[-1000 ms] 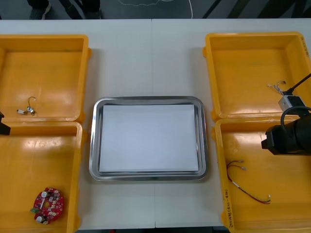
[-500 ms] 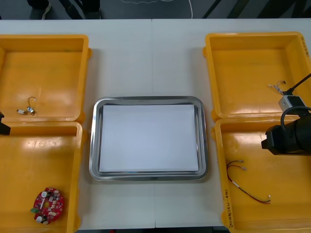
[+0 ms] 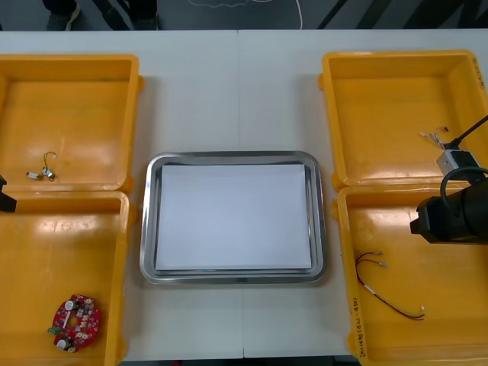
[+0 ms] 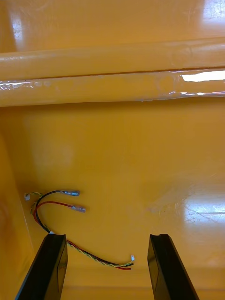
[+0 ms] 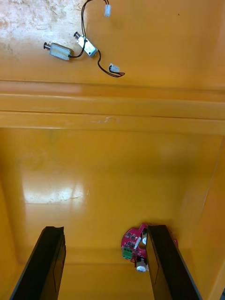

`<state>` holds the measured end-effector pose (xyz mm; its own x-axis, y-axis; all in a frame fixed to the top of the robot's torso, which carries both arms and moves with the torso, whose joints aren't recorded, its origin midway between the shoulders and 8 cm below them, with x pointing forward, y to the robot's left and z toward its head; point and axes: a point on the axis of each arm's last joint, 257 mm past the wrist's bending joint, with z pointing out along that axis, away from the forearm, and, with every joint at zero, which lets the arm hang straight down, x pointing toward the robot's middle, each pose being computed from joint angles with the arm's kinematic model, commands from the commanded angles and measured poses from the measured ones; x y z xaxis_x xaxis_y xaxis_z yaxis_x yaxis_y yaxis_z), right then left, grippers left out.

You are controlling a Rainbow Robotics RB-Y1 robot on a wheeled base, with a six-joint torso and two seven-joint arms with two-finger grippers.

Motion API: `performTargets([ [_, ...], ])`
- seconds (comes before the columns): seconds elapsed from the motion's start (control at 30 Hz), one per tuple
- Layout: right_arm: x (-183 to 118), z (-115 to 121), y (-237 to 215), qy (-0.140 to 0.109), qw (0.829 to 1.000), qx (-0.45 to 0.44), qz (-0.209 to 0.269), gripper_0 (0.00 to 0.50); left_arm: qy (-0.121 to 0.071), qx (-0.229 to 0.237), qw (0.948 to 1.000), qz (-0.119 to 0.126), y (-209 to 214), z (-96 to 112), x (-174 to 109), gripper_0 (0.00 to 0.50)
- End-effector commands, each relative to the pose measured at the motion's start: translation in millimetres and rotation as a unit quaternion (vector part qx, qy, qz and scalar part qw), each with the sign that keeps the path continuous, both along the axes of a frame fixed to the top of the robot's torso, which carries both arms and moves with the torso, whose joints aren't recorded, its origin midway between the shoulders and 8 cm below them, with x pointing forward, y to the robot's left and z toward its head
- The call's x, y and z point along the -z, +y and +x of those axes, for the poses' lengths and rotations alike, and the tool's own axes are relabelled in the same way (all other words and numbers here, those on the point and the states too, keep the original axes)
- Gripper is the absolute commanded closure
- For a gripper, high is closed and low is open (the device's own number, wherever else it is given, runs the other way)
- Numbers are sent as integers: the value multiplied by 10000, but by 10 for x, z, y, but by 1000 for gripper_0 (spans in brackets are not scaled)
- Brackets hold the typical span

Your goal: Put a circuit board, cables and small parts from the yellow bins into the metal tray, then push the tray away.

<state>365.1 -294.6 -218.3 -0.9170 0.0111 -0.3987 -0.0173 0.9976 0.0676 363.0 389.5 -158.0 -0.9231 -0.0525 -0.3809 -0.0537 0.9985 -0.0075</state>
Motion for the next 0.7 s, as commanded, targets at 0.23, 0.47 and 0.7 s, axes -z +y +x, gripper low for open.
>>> performTargets([
  [0.23, -76, 1, -152, -70, 9999, 90, -108, 0, -113, 227, 9996, 153, 38, -16, -62, 0],
  [0.47, -76, 1, -152, -70, 9999, 90, -108, 0, -113, 227, 9996, 153, 38, -16, -62, 0],
  [0.7, -76, 1, -152, -70, 9999, 90, -108, 0, -113, 227, 9996, 153, 38, -16, -62, 0],
])
